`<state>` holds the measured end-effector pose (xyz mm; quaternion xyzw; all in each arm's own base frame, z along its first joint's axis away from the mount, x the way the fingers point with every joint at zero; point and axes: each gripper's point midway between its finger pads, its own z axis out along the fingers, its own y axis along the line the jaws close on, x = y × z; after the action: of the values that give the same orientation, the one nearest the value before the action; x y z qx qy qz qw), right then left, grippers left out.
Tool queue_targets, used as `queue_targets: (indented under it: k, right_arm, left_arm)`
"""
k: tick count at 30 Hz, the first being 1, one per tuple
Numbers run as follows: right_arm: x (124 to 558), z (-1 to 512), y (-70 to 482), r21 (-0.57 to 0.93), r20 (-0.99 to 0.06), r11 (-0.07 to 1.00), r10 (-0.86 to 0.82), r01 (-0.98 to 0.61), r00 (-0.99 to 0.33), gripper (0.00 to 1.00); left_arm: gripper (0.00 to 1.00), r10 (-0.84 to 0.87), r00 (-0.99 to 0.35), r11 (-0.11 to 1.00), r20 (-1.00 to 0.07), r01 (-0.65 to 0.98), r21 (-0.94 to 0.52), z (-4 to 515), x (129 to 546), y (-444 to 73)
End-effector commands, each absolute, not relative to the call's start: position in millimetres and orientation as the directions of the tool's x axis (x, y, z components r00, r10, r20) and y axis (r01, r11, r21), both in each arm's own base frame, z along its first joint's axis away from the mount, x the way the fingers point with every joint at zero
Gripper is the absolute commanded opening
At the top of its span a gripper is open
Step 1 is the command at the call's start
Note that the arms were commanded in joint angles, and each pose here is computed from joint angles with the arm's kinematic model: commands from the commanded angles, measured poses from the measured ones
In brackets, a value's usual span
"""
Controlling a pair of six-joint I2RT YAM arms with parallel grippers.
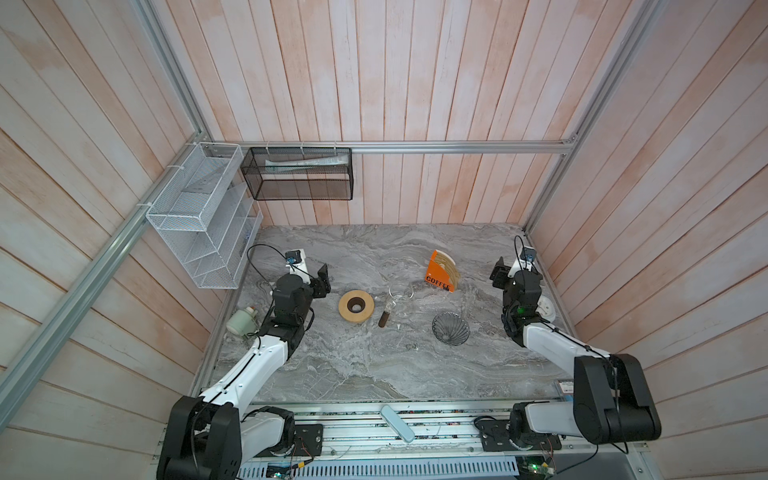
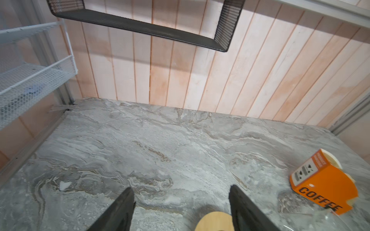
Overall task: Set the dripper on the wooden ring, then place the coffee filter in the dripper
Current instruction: 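Move left gripper to the glass server handle while right gripper approaches the filter box, then close left gripper on the brown handle of the glass server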
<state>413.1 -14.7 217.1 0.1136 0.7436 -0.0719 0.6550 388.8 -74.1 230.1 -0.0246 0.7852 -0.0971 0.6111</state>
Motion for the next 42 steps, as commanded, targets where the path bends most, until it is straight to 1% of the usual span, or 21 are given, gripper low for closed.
queue_targets:
  k: [1,5,8,10,11,16,18,19,20,24,30,35,42]
  right_arm:
    - [400,203,13,0.076,-0.970,0.978,0.118,0.196,-0.213,0.78]
    - [385,208,46,0.115,-0.962,0.987,0.139,0.116,-0.234,0.77]
    - [374,206,65,0.201,-0.941,0.978,0.206,0.047,-0.269,0.77]
    - [365,204,80,0.227,-0.929,0.974,0.214,-0.010,-0.302,0.77]
    - [360,202,86,0.233,-0.925,0.972,0.213,-0.026,-0.314,0.76]
    - [341,194,108,0.261,-0.905,0.962,0.215,-0.079,-0.367,0.76]
    - [338,192,112,0.263,-0.899,0.961,0.211,-0.086,-0.385,0.76]
    - [338,191,113,0.264,-0.896,0.960,0.210,-0.089,-0.391,0.77]
    - [337,191,114,0.262,-0.894,0.961,0.205,-0.093,-0.399,0.76]
    - [337,191,115,0.262,-0.891,0.960,0.203,-0.096,-0.407,0.76]
    - [337,186,119,0.282,-0.884,0.953,0.215,-0.106,-0.416,0.76]
    - [336,182,121,0.292,-0.878,0.950,0.221,-0.109,-0.424,0.76]
    - [334,185,122,0.311,-0.877,0.943,0.235,-0.120,-0.420,0.76]
  left_arm:
    - [0.74,-0.149,-0.331,0.973,-0.932,0.117,-0.197,229,372,-93]
    - [0.65,-0.149,-0.384,0.950,-0.911,0.199,-0.240,222,353,-121]
    - [0.63,-0.124,-0.430,0.924,-0.894,0.278,-0.262,213,338,-148]
    - [0.62,-0.103,-0.456,0.904,-0.884,0.327,-0.274,205,328,-168]
    - [0.60,-0.077,-0.464,0.896,-0.882,0.356,-0.266,200,322,-179]
    - [0.58,-0.026,-0.536,0.850,-0.844,0.432,-0.301,170,304,-215]
    - [0.58,-0.013,-0.557,0.848,-0.830,0.434,-0.305,156,303,-219]
    - [0.61,-0.006,-0.565,0.846,-0.825,0.438,-0.306,151,303,-222]
    - [0.62,-0.008,-0.569,0.840,-0.822,0.442,-0.314,148,304,-225]
    - [0.62,-0.006,-0.582,0.818,-0.813,0.465,-0.339,140,307,-239]
    - [0.56,0.026,-0.602,0.774,-0.798,0.517,-0.366,128,310,-264]
    - [0.51,0.068,-0.606,0.758,-0.792,0.548,-0.354,120,313,-283]
    - [0.47,0.085,-0.606,0.781,-0.791,0.533,-0.325,109,325,-289]
